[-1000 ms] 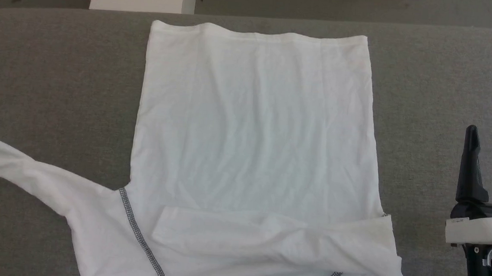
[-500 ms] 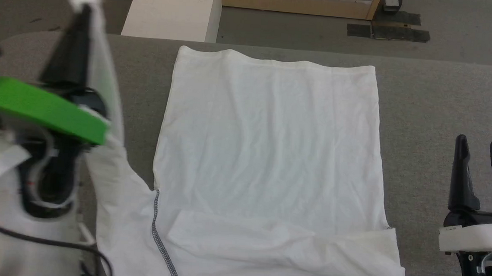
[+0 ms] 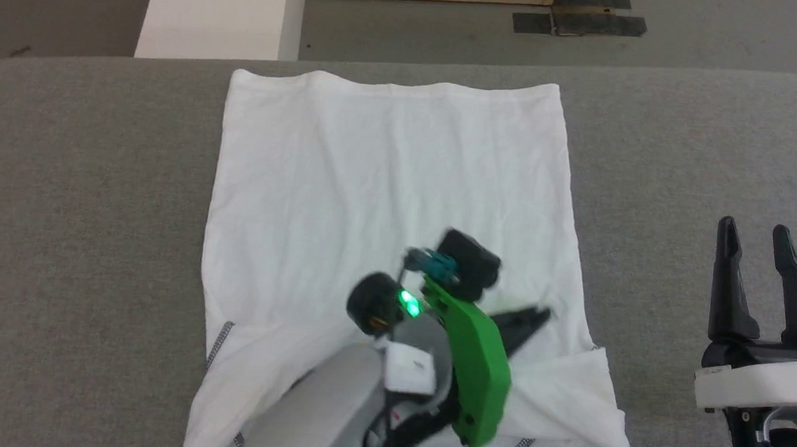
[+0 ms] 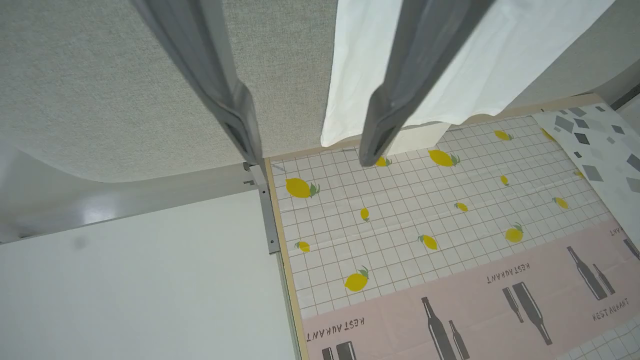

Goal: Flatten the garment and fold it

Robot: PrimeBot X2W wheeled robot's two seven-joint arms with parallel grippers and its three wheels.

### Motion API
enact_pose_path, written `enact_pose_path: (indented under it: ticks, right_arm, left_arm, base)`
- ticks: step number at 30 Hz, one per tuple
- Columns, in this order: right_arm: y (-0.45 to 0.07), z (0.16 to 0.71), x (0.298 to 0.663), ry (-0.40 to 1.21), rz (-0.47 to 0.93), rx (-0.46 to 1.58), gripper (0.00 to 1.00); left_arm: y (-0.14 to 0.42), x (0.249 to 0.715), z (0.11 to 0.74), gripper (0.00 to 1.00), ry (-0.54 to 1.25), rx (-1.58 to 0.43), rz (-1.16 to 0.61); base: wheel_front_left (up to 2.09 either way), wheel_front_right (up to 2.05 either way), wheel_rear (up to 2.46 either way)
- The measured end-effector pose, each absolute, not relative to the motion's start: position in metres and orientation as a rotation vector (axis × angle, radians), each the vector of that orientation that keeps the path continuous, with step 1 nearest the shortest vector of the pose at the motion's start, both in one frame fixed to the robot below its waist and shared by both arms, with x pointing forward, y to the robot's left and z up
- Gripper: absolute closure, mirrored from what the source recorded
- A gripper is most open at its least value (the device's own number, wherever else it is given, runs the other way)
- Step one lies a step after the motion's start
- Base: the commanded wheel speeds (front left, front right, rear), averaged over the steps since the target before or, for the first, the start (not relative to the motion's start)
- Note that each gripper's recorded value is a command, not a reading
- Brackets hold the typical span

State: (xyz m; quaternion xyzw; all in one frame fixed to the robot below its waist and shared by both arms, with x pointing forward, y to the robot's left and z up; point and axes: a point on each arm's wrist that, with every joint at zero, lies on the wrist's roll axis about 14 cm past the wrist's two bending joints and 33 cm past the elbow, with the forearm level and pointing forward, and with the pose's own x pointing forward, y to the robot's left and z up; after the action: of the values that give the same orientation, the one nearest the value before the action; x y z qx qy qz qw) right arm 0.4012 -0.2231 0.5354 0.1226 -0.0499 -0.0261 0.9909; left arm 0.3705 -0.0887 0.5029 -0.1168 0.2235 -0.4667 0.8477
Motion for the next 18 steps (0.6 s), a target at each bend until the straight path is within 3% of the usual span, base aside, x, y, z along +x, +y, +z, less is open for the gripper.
enact_pose_path:
  ticks: [7, 8, 9, 10, 15, 18]
  right_arm:
    - [-0.237, 0.527, 0.395, -0.089, -0.1, 0.243, 0.0]
    - [-0.238, 0.526, 0.395, -0.088, -0.102, 0.243, 0.0]
    - [-0.237, 0.525, 0.396, -0.086, -0.1, 0.244, 0.0]
    - [-0.236, 0.525, 0.397, -0.084, -0.096, 0.245, 0.0]
    - [-0.227, 0.524, 0.402, -0.082, -0.068, 0.252, 0.0]
    - [-0.217, 0.528, 0.406, -0.09, -0.041, 0.258, 0.0]
  left_arm:
    - [-0.118, 0.294, 0.438, 1.0, 0.84, -0.144, -1.192]
    - [-0.116, 0.292, 0.435, 0.83, 0.857, -0.142, -1.191]
    - [-0.114, 0.296, 0.435, 0.52, 0.853, -0.159, -1.18]
    - [-0.113, 0.302, 0.439, 0.0, 0.833, -0.188, -1.161]
    - [-0.094, 0.362, 0.487, 0.0, 0.619, -0.435, -1.002]
    - [-0.048, 0.426, 0.541, 0.0, 0.291, -0.503, -0.799]
  base:
    - [0.0, 0.0, 0.0]
    - [0.0, 0.0, 0.0]
    - [0.0, 0.0, 0.0]
    - [0.0, 0.0, 0.0]
    - [0.0, 0.0, 0.0]
    - [0.0, 0.0, 0.0]
